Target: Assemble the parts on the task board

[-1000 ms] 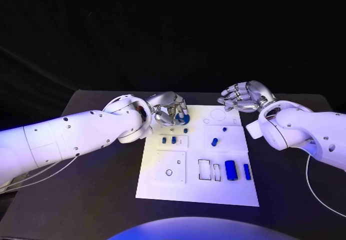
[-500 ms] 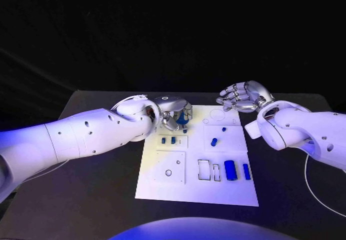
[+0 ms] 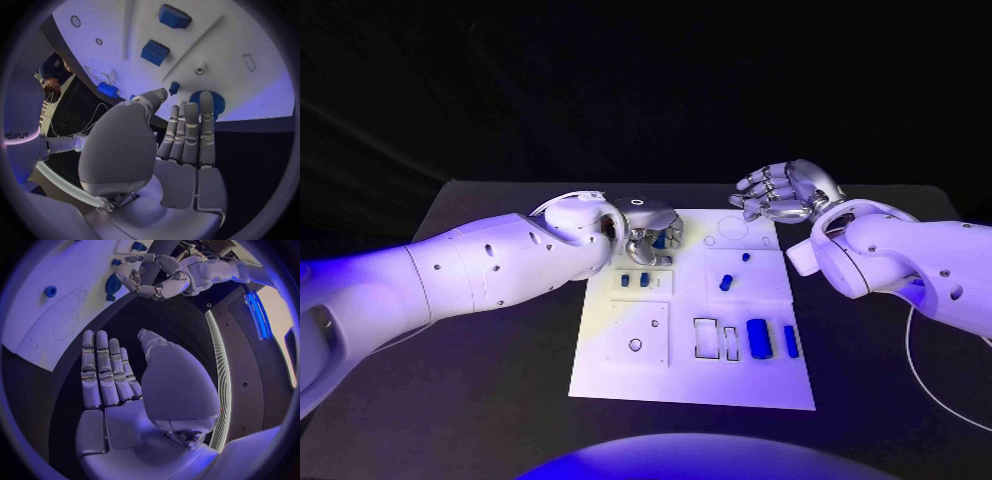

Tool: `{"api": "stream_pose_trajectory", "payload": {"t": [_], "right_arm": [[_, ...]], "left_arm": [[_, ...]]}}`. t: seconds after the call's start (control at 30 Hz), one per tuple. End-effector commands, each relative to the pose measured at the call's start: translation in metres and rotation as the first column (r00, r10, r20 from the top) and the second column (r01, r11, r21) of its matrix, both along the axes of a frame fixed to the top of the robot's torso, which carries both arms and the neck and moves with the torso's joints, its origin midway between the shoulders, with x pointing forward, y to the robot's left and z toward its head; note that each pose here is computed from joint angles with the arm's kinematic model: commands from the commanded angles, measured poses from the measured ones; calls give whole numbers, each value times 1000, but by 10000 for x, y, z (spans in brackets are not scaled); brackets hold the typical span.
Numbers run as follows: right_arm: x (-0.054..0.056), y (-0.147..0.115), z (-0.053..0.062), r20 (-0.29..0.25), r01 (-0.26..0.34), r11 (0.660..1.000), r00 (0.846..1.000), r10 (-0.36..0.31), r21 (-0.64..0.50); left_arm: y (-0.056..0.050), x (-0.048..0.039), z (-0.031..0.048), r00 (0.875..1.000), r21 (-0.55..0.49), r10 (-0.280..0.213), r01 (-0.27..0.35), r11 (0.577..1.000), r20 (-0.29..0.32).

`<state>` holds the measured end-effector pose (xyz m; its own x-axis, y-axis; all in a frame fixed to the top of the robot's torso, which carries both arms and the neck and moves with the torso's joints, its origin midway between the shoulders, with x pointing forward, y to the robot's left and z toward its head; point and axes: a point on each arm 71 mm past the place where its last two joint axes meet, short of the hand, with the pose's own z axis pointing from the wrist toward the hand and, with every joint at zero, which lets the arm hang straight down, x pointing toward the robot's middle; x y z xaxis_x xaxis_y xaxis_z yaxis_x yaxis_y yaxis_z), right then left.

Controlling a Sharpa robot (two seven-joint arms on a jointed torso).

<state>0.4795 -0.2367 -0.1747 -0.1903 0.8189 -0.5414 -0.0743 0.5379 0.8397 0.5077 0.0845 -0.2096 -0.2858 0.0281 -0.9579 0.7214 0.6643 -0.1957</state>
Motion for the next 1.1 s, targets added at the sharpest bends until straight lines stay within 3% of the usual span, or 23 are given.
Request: {"api": "stream_pose_trajectory", "payload": {"t": [0.03,1.1], "right_arm": [[-7,19,4,6,-16,1000,1000,16,0],[-10,33,6,6,-19,1000,1000,19,1]], "left_arm": [[-18,-6,-26,1000,41,-14,15,999,-13],[-60,23,-127,998,70,-21,25,997,-53]]}}
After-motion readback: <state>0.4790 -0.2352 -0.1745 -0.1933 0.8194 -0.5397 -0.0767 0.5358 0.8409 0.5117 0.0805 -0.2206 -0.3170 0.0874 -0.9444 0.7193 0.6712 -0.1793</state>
